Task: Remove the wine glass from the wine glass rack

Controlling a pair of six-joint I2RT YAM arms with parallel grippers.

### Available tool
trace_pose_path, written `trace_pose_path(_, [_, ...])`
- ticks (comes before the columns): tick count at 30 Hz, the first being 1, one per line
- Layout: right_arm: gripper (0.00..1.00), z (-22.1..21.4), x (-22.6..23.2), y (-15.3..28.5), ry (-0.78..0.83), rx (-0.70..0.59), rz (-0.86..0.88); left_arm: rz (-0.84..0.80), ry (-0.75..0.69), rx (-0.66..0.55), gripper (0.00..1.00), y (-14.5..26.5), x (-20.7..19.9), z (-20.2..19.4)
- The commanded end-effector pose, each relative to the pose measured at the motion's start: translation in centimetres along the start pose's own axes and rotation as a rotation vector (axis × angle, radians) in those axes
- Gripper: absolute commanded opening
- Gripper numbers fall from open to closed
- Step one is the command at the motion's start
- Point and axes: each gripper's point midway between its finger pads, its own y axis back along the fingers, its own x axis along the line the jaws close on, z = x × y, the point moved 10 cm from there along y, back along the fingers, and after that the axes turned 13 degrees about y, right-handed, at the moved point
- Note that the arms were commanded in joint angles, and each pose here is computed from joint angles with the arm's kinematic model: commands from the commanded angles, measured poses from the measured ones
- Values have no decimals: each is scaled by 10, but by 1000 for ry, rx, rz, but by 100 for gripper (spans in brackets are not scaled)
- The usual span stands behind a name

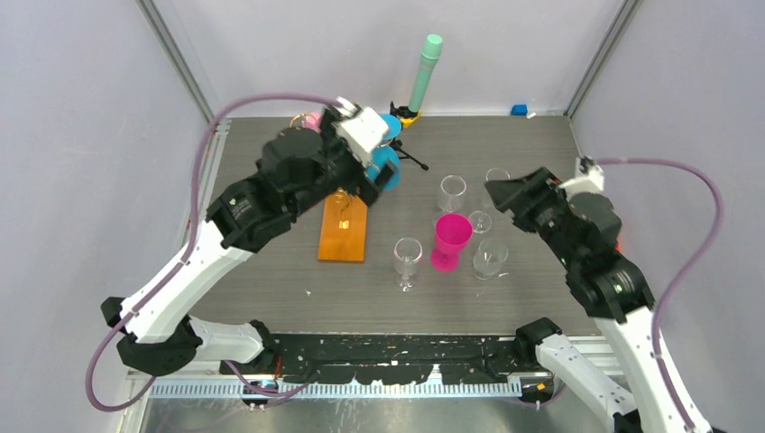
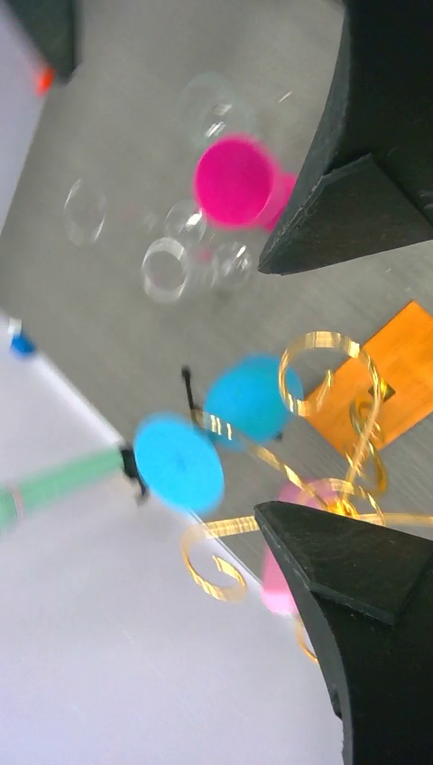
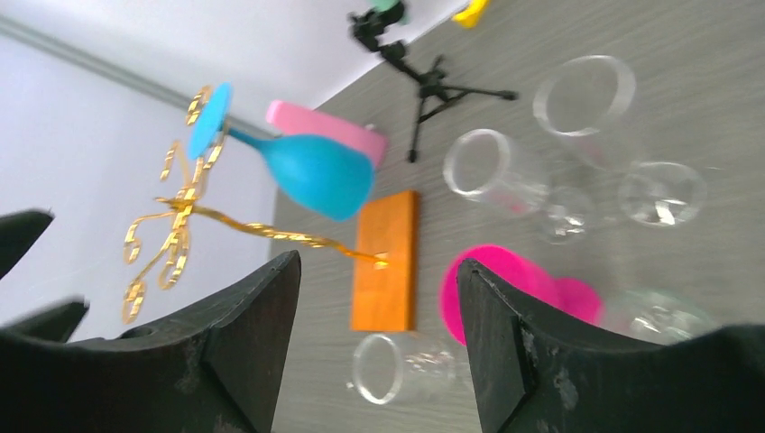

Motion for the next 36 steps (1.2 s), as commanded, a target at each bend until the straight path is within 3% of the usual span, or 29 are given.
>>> trace_pose_path(1, [70, 28, 51, -29, -86, -26, 316, 303, 281, -192, 100, 8, 50, 20])
trace_pose_path(8, [70, 44, 81, -95, -170, 5, 347, 426, 582, -183, 100, 10, 109, -2])
trace_pose_path(12, [70, 39, 93, -127, -250, 37, 389, 417, 710, -196, 100, 20, 129, -14])
trace_pose_path(17, [70, 41, 115, -153, -347, 18, 532, 412, 751, -234, 100, 36, 132, -21])
trace_pose_path(23, [67, 27, 134, -181, -407, 101, 609, 421, 718, -252, 100, 56, 125, -21])
trace_pose_path(30, [54, 9, 138, -202, -420, 160, 586, 424, 699, -282, 99, 70, 119, -19])
trace_pose_path(36, [32, 7, 136, -200, -417, 154, 562, 427, 695, -281, 100, 71, 118, -21])
